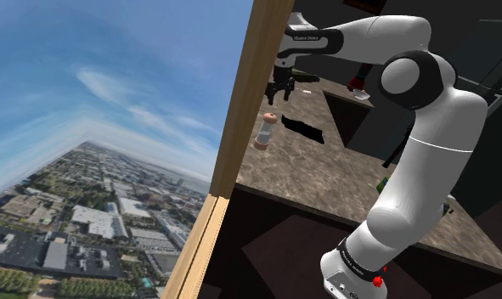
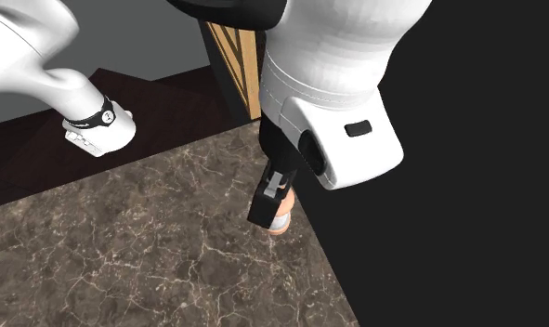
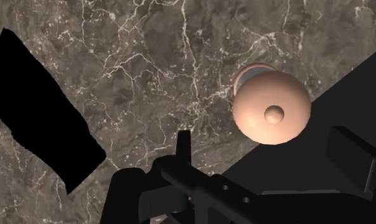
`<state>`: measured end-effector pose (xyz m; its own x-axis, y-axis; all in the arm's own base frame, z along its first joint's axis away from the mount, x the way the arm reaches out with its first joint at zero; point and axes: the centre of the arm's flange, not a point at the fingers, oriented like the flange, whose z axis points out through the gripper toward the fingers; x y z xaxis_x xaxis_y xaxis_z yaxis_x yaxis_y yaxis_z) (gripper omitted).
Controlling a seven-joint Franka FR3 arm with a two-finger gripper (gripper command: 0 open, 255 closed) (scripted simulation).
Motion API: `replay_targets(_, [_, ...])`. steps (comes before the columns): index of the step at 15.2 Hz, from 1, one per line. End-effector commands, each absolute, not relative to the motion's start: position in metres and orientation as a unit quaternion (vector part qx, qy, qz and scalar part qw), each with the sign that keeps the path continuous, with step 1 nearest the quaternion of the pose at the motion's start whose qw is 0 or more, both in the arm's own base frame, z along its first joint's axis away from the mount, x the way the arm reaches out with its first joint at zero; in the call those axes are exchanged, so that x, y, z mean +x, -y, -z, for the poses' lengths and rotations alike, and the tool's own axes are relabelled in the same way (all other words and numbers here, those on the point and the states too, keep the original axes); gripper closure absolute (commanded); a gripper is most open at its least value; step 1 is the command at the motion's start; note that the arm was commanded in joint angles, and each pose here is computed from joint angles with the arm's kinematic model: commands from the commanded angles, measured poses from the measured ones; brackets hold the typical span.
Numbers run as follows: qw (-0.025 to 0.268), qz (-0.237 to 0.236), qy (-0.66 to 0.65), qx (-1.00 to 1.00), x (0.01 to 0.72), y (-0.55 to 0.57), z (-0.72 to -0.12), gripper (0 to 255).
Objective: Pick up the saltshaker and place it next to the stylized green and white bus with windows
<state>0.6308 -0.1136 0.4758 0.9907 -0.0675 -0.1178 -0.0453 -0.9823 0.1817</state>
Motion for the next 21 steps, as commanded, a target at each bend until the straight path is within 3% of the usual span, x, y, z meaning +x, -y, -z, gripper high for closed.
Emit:
replay_targets(1, [0.045, 0.102, 0.045, 0.993, 0.660, 0.113, -0.393, 0])
replay_targets(4, [0.045, 0.102, 0.045, 0.993, 0.660, 0.113, -0.393, 0])
replay_targets(5, [0.046, 0.102, 0.046, 0.993, 0.649, 0.112, -0.381, 255])
replay_targets(12, [0.044, 0.103, 0.045, 0.993, 0.603, 0.118, -0.357, 255])
replay_targets(13, [0.044, 0.103, 0.045, 0.993, 0.623, 0.115, -0.355, 255])
replay_targets(14, [0.050, 0.035, 0.047, 0.997, 0.619, 0.109, -0.435, 255])
replay_targets(15, [0.050, 0.035, 0.047, 0.997, 0.619, 0.109, -0.435, 0])
replay_targets(17, [-0.013, 0.064, 0.107, 0.992, 0.641, 0.151, -0.437, 0])
replay_targets(21, [-0.013, 0.064, 0.107, 0.992, 0.638, 0.150, -0.416, 0])
